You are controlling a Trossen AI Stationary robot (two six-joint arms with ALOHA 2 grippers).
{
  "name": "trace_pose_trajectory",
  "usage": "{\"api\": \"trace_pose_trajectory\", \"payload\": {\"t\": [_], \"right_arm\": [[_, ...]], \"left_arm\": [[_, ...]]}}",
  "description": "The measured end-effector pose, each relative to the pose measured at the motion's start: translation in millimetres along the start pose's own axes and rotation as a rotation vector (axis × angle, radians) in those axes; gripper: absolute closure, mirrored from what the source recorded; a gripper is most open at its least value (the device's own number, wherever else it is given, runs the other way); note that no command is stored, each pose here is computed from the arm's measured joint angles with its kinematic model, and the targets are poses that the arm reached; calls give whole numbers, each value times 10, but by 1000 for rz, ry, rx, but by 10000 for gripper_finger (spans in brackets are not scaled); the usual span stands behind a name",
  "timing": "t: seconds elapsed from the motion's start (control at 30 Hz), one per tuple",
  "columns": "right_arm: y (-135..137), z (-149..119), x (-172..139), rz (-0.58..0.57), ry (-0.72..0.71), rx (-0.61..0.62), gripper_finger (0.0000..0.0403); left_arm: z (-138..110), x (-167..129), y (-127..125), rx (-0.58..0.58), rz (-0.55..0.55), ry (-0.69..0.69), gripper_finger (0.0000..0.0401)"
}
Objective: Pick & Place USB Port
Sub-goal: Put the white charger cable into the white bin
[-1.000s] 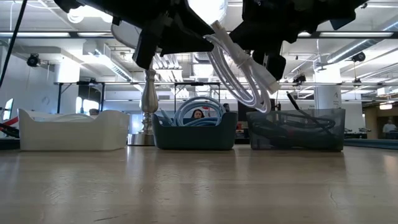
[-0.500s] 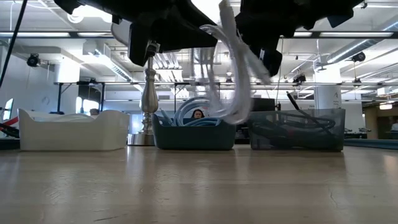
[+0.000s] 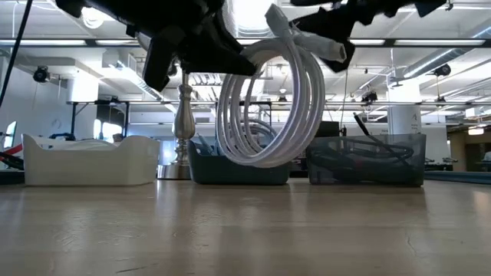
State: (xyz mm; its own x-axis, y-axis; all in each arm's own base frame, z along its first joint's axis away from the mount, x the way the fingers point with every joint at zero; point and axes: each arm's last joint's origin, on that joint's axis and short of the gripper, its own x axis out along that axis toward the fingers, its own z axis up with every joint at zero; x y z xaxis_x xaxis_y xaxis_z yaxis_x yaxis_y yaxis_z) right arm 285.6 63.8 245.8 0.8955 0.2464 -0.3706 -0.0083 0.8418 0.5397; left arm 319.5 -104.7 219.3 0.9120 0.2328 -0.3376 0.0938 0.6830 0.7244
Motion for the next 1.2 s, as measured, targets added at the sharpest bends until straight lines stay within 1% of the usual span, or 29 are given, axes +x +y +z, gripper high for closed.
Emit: {"api": "trace_pose_trajectory", "payload": {"t": [0.07, 0.23, 0.37, 0.47, 0.5, 0.57, 0.63, 0.7, 0.8, 0.93, 1.0, 1.07, 1.1, 1.2], "right_arm": [[30, 40, -104, -5, -11, -30, 287], [53, 93, -333, -86, -39, -76, 285], [39, 90, -414, -142, -40, -86, 290], [24, 77, -406, -161, -36, -91, 294], [17, 67, -403, -168, -27, -91, 295], [2, 48, -369, -176, -15, -92, 298], [-20, 18, -343, -187, 3, -93, 300], [-32, 3, -308, -192, 12, -93, 302], [-56, -27, -256, -203, 32, -114, 306], [-85, -61, -201, -216, 57, -149, 310], [-92, -70, -191, -219, 64, -152, 310], [-91, -69, -190, -218, 63, -152, 308], [-90, -67, -193, -217, 62, -152, 306], [-88, -67, -195, -217, 62, -153, 302]], "left_arm": [[8, -34, -5, -20, 39, 33, 364], [87, -199, -23, -16, 172, 107, 351], [156, -407, 27, -3, 283, 192, 357], [125, -581, 109, -5, 351, 274, 359], [107, -638, 153, -27, 351, 284, 358], [55, -762, 249, -103, 312, 289, 354], [-26, -884, 372, -196, 258, 303, 353], [-140, -1007, 497, -288, 240, 343, 353], [-351, -1190, 668, -399, 270, 435, 356], [-657, -1418, 835, -569, 350, 590, 356], [-795, -1510, 875, -660, 387, 672, 356], [-906, -1568, 870, -722, 411, 739, 356], [-952, -1581, 853, -741, 413, 767, 356], [-1080, -1569, 761, -749, 427, 818, 357]]}}
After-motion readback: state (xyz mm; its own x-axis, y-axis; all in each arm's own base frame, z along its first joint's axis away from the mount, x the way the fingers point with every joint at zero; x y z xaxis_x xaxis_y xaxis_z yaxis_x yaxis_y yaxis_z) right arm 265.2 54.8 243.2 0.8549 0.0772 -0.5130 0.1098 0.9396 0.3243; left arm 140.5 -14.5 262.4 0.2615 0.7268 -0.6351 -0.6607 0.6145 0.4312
